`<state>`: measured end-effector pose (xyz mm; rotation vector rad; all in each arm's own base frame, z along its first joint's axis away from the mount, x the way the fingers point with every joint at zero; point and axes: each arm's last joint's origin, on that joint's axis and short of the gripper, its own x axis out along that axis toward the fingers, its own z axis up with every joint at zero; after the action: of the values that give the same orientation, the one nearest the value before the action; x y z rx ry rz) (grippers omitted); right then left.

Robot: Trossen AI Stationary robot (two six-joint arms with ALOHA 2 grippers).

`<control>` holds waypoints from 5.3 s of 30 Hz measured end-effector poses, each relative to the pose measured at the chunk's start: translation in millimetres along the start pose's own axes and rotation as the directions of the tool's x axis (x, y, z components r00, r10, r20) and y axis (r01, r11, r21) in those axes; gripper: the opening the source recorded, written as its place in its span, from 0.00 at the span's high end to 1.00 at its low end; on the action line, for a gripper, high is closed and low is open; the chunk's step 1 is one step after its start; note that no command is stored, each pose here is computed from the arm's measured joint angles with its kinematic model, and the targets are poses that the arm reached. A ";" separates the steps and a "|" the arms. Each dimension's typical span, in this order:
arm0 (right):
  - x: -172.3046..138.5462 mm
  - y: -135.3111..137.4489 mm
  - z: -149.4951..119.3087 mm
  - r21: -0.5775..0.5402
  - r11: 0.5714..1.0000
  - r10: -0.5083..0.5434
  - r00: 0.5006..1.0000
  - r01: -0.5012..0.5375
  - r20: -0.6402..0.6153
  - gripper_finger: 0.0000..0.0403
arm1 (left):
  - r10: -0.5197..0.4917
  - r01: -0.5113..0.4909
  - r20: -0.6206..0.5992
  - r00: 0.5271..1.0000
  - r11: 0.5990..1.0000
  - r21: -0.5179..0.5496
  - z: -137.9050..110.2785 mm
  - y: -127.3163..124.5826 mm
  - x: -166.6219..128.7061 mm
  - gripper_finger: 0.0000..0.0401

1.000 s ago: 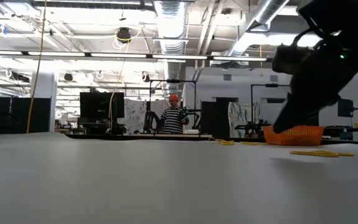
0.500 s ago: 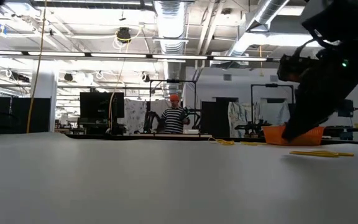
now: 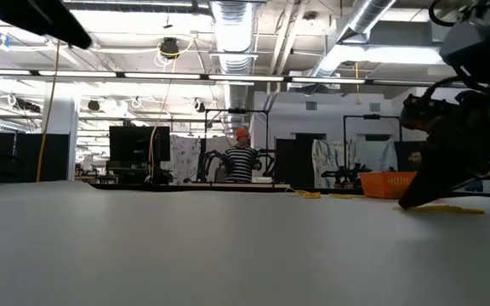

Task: Sort rubber bands into baskets
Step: Put the yellow rubber band into the yellow bin

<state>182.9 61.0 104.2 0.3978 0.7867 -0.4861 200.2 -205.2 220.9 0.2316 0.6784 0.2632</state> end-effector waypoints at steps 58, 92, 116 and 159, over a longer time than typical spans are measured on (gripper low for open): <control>-60.0 104.2 69.5 -0.465 0.866 0.347 0.892 -0.185 0.291 0.96 | -0.240 0.312 0.375 0.895 0.939 -0.143 53.3 62.0 215.4 0.26; -59.8 104.1 69.7 -0.455 0.870 0.348 0.891 -0.191 0.290 0.94 | -0.355 0.357 0.123 0.927 0.934 0.010 32.5 68.7 226.5 0.49; -59.0 102.8 67.8 -0.452 0.872 0.336 0.901 -0.188 0.275 0.93 | -0.399 0.399 -0.044 0.916 0.917 -0.015 22.2 60.9 282.1 0.94; -58.6 101.4 63.2 -0.446 0.876 0.318 0.915 -0.183 0.248 0.93 | -0.396 0.406 -0.332 0.856 0.913 -0.041 33.5 44.1 -41.2 1.00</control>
<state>239.3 127.3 204.9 0.0187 0.4961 -0.1177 183.7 -180.7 283.4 0.0680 1.0509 -0.1162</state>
